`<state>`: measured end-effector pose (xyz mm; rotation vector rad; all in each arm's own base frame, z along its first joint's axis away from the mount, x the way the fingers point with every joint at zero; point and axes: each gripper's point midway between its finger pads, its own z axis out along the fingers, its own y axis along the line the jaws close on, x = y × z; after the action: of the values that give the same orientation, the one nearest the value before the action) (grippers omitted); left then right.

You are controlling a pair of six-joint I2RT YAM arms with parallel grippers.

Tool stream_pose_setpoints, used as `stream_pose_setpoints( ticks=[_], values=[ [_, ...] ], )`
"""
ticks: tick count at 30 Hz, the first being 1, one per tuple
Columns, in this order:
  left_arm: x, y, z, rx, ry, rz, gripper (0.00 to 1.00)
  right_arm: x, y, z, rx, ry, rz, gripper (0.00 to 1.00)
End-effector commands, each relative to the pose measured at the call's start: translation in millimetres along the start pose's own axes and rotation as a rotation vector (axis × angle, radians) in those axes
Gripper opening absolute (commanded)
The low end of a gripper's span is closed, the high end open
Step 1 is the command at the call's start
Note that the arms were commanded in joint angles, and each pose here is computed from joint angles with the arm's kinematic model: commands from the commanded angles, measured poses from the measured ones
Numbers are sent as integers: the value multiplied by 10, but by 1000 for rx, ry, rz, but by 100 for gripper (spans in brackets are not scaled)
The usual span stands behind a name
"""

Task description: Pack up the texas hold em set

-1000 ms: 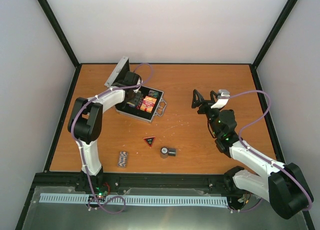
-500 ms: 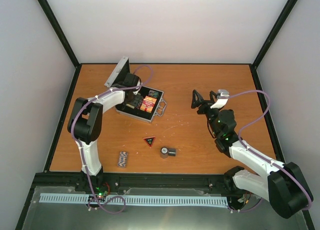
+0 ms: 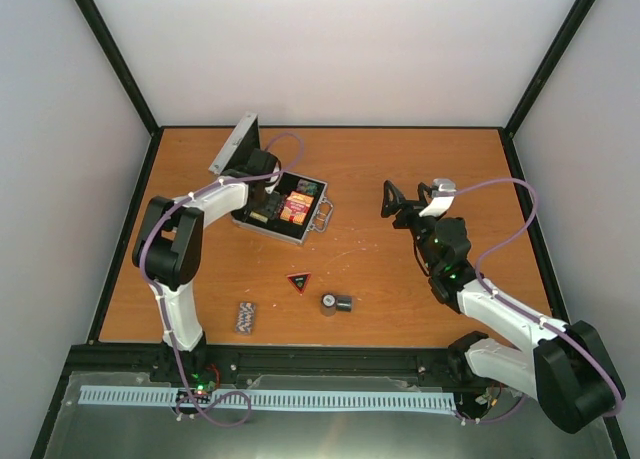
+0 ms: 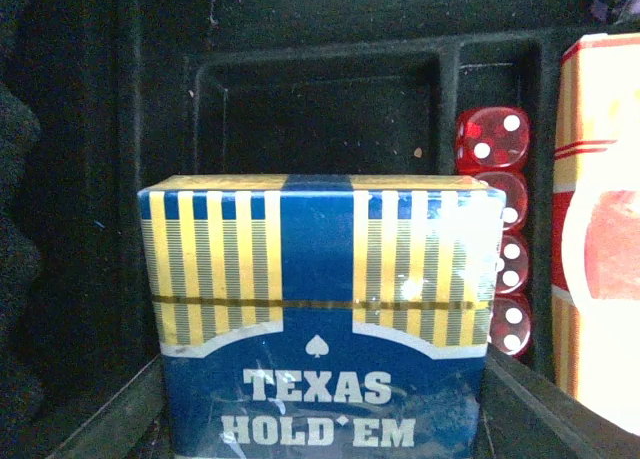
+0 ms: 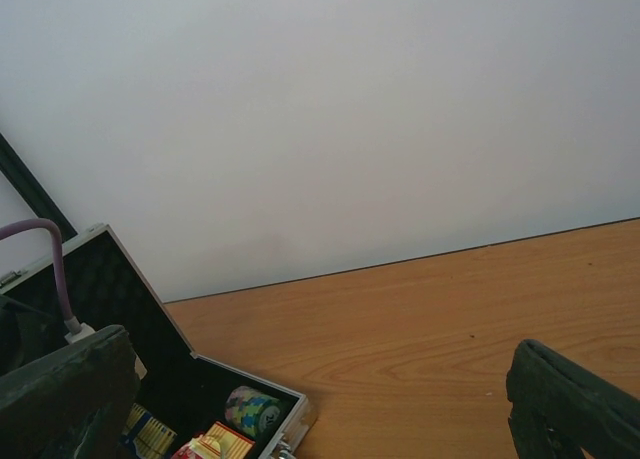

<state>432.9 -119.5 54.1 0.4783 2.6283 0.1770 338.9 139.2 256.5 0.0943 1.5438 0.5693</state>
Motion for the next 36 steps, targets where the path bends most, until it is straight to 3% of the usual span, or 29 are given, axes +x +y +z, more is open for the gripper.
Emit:
stream_pose_setpoints(
  ticks=[1, 19, 28, 36],
  values=[
    [-56, 51, -154, 5, -24, -35, 67, -98, 14, 39, 0, -22, 8, 100],
    [-57, 108, -218, -19, -19, -75, 84, -79, 14, 62, 4, -7, 7, 100],
    [-150, 116, -439, 4, -84, -113, 76, -81, 11, 63, 4, -8, 7, 100],
    [43, 83, -330, 6, -33, -139, 71, -76, 20, 65, 0, -5, 7, 100]
  ],
)
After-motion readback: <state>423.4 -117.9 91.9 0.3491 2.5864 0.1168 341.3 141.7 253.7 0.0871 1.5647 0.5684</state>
